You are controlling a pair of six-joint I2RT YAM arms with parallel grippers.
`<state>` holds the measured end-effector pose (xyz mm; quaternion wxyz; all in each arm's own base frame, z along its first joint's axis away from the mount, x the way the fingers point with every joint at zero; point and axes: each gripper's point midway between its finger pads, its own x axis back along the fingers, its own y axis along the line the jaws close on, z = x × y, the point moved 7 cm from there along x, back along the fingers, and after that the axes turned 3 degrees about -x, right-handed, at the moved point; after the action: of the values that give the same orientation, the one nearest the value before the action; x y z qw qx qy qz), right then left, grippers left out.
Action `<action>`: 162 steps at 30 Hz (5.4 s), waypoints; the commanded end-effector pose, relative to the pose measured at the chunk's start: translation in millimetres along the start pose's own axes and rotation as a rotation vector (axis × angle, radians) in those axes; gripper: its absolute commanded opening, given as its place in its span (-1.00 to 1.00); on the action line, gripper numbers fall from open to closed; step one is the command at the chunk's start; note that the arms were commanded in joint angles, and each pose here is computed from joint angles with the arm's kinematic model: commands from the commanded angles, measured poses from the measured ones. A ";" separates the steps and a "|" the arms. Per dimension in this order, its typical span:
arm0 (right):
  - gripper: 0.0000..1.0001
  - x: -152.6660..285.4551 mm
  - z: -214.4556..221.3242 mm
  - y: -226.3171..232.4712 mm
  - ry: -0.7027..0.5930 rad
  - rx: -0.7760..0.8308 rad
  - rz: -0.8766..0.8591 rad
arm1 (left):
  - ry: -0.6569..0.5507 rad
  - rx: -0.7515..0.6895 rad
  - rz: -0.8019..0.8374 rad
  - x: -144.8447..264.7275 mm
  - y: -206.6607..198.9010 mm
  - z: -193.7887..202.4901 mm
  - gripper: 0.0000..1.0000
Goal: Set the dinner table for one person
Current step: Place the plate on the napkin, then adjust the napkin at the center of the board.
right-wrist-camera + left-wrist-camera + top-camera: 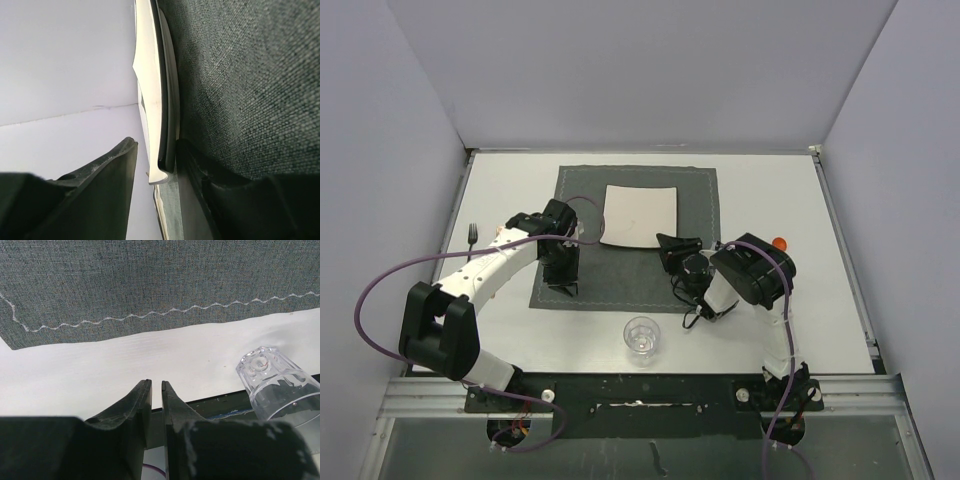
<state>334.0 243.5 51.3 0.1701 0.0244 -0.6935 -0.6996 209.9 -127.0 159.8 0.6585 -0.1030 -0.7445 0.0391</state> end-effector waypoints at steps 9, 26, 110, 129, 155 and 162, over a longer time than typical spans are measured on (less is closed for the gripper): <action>-0.16 4.7 5.3 -2.4 0.010 0.056 0.143 | -0.041 0.003 0.022 0.6 -5.6 -10.8 -0.73; 0.02 24.2 -1.1 67.4 0.017 0.332 0.408 | -0.046 0.009 0.029 -0.8 -4.3 -9.1 -0.73; -1.00 187.0 -101.8 -28.4 0.510 1.023 1.148 | 0.148 0.496 -0.212 -99.2 27.7 18.1 -1.00; -1.00 205.4 -105.5 -21.2 0.503 0.989 1.138 | 0.146 0.495 -0.222 -91.1 26.3 26.5 -1.00; -1.00 224.3 -100.1 -23.1 0.484 0.949 1.163 | 0.132 0.500 -0.238 -72.7 28.9 36.1 -1.00; -1.00 225.1 -99.6 -20.1 0.475 0.952 1.155 | 0.123 0.502 -0.242 -68.5 29.9 39.0 -1.00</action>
<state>165.8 101.5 77.9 0.5969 -0.0868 -0.7844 -0.1447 188.1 -118.9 79.5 0.7171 0.1276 -0.6661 0.1607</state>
